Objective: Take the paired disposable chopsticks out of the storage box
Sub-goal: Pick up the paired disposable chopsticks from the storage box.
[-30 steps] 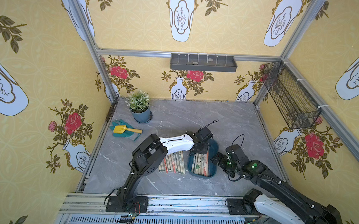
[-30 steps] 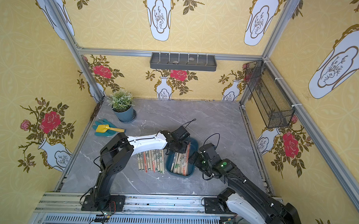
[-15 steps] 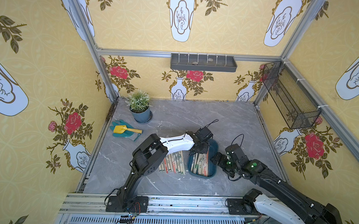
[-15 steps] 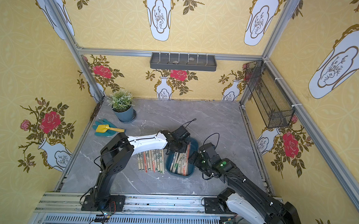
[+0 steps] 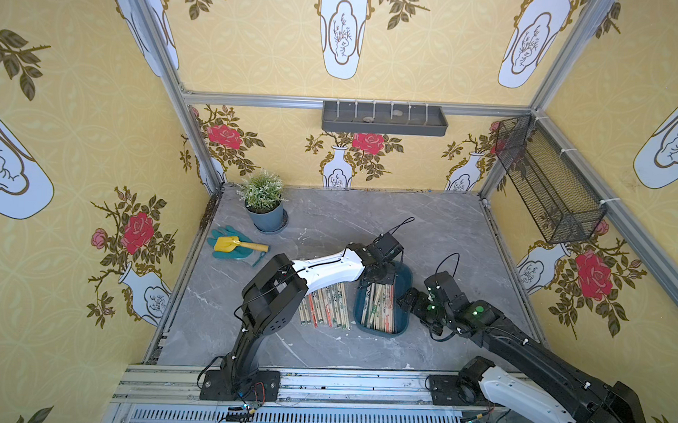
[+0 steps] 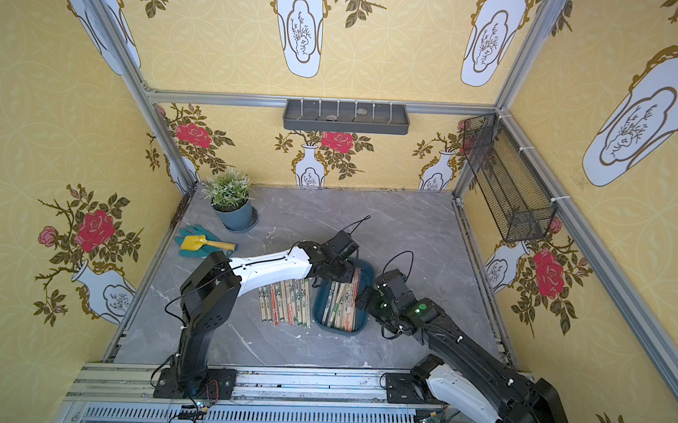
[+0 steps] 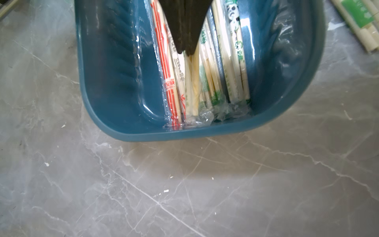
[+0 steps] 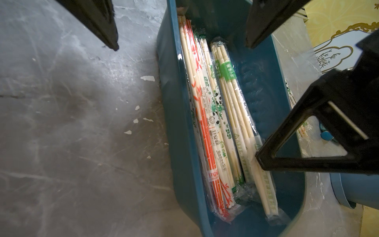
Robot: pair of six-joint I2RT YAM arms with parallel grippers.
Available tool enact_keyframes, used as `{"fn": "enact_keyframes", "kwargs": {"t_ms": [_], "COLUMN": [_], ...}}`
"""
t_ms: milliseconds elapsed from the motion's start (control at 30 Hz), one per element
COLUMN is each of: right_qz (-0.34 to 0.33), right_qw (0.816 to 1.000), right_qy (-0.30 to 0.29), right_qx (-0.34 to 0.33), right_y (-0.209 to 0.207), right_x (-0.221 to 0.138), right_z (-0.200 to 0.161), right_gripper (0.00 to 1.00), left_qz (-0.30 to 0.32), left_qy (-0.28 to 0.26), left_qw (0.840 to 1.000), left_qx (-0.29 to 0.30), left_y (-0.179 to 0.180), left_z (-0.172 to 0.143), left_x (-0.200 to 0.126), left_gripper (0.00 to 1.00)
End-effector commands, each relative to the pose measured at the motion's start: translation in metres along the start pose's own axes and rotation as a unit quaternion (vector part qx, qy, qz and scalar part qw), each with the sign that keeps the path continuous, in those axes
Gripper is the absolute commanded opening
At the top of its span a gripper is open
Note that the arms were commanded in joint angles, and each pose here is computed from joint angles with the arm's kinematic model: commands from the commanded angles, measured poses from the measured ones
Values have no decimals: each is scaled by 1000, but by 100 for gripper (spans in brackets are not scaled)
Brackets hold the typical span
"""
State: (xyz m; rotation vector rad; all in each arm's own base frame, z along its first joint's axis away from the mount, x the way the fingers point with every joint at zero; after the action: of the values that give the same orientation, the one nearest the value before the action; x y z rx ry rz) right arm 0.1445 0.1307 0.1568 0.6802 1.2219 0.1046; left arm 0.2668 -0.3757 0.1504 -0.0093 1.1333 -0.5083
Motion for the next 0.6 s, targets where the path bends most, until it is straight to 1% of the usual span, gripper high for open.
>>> {"fn": "enact_keyframes", "kwargs": {"t_ms": [0,233,567], "right_qz": [13,12,16], "right_qw": [1000,1000,1000], "right_qy": [-8,-8,-7], "right_qx": [-4,-5,-4], "right_y": [6,6,8], "right_x": [-1,-1,-1], "right_z": [3,4,5], "right_gripper": [97,97,97], "left_qz": [4,-1,-31], "left_qy": [-7,-25,-70], "left_qw": [1000,1000,996], "left_qx": [4,-1,-34], "left_y": [1,4,24], "left_z": [3,9,28], "left_x": [-5,-19,-59], "left_gripper": [0,0,0]}}
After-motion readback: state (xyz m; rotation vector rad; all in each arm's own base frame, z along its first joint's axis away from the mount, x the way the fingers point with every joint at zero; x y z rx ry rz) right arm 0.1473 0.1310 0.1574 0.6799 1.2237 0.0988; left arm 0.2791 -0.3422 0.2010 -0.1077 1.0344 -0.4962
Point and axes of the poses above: each gripper's point midway between its finger pads, its own x axis out along the fingers, its own y axis along the line the jaws close on, z = x × y, the point moved 9 cm from there along -x, back along the fingers, and after that the axes turned 3 degrees about x, right-handed, at the moved point
